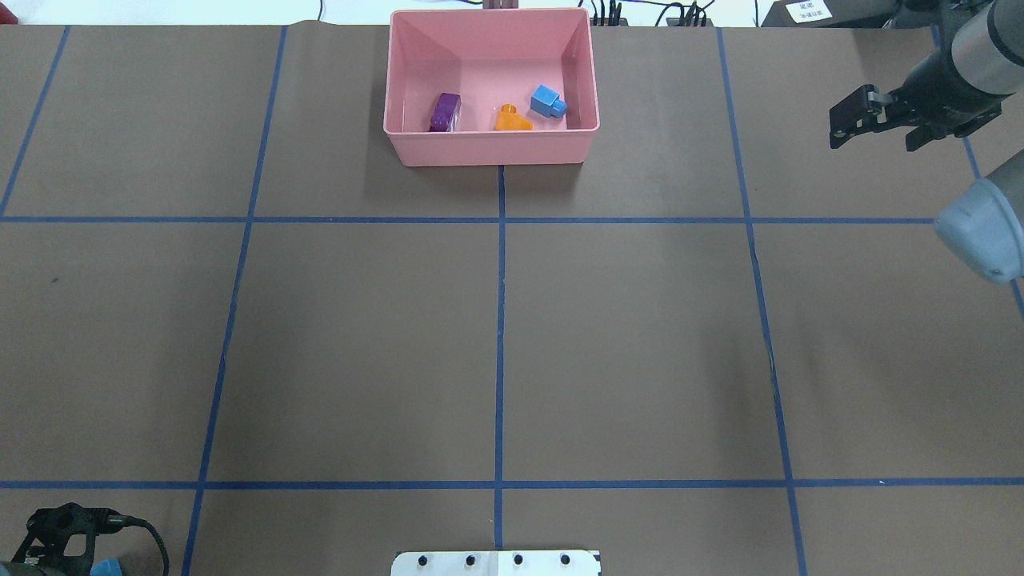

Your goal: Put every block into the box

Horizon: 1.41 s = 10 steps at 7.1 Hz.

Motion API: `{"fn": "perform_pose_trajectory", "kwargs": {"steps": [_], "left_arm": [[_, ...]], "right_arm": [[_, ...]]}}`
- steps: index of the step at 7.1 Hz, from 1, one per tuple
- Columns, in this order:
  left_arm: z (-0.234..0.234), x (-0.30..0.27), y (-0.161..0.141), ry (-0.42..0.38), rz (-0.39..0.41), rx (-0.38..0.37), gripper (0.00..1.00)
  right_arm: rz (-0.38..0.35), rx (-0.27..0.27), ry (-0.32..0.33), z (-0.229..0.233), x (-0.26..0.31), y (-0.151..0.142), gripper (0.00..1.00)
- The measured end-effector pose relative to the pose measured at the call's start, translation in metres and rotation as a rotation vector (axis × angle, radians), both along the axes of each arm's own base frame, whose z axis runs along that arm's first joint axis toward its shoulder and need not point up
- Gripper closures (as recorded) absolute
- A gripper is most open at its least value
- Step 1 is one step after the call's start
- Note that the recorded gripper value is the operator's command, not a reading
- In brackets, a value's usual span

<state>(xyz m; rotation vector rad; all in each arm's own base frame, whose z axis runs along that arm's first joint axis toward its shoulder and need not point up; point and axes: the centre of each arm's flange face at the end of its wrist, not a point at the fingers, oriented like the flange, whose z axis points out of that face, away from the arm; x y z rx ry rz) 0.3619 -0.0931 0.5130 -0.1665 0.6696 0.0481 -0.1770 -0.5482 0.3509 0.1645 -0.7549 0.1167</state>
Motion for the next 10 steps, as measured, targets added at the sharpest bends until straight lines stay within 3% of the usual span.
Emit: {"fn": "perform_pose_trajectory", "kwargs": {"steps": [5, 7, 9, 10], "left_arm": [[-0.036, -0.026, 0.000, 0.049, 0.031, -0.039, 1.00], [-0.049, -0.030, -0.010, 0.073, 0.001, -0.040, 1.00], [-0.075, -0.030, -0.057, 0.151, -0.121, -0.011, 1.00], [-0.100, -0.029, -0.094, 0.224, -0.184, 0.041, 1.00]], "right_arm": [[0.000, 0.005, -0.002, -0.004, -0.002, -0.002, 0.00], [0.003, 0.004, 0.001, -0.002, -0.001, -0.002, 0.00], [0.007, -0.005, 0.003, 0.002, -0.001, -0.001, 0.00], [0.007, -0.008, 0.005, 0.004, -0.001, -0.001, 0.00]]}}
